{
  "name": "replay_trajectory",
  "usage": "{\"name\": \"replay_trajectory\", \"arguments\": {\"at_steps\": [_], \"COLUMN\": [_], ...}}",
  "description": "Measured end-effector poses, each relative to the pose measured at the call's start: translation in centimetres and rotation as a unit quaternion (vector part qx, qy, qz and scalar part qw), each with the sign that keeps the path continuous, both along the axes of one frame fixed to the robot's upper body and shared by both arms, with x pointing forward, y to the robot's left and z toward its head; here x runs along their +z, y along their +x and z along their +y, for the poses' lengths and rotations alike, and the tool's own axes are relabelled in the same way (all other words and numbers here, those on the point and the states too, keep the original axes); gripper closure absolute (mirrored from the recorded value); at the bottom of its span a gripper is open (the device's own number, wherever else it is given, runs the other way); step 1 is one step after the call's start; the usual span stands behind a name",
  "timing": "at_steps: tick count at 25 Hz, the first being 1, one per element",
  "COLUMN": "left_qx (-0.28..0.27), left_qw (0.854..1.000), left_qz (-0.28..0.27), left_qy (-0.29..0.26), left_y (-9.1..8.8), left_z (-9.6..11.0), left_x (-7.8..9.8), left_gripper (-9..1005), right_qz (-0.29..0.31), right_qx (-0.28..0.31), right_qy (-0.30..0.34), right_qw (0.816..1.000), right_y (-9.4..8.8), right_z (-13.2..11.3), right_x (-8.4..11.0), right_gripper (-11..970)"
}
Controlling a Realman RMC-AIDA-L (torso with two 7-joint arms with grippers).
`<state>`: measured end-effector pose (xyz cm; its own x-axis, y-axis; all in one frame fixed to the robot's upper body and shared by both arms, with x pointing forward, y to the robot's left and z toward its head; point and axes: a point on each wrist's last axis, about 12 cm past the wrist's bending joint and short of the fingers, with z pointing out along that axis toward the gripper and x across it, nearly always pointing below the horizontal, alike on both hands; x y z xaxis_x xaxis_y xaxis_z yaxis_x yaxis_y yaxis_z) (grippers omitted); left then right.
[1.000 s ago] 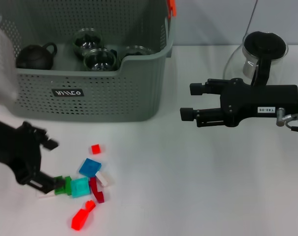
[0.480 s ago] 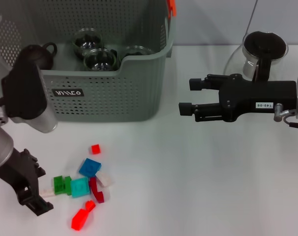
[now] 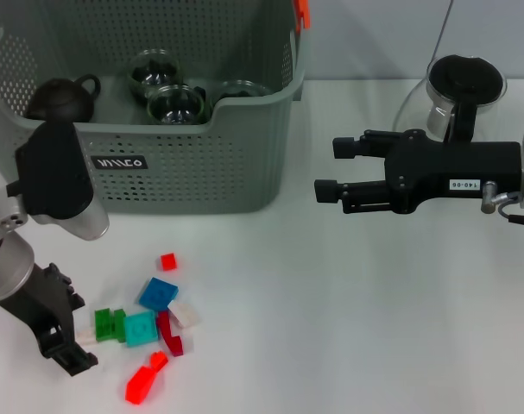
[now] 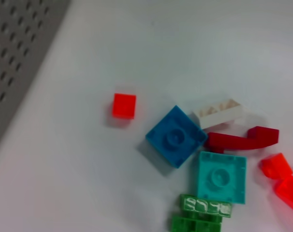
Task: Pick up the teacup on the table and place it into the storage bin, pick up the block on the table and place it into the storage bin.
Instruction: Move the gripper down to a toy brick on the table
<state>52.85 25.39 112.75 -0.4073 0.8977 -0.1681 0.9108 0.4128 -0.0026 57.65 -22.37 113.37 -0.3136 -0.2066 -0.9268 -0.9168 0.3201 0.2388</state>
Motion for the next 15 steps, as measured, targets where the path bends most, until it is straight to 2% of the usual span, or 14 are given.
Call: {"name": "replay_trajectory", "arguments": {"at_steps": [8,13,15], "left_qx": [-0.001,-0.003,-0.003], "left_qw": [1.000,1.000,1.000], "left_qz": [0.003,0.004,0.004], "left_qy": [0.001,0.002,0.002], "left_y": [0.10,0.04,0.04], "left_z": [0.15,0.18,0.19], "left_x": [-0.85,-0.96,-0.98], "left_gripper": [150,322,349], "right_qz": [0.003,0.002,0.002], "right_qx": [0.000,0.004,0.007], "right_qy": [0.001,0.000,0.000], "right_qw": [1.000,1.000,1.000], "right_y": [-0.07,-0.13,-0.21], "right_z": [0.01,0.09,0.13], "right_x": [-0.22,-0.28,-0.28], "right_gripper": [74,75,75]}}
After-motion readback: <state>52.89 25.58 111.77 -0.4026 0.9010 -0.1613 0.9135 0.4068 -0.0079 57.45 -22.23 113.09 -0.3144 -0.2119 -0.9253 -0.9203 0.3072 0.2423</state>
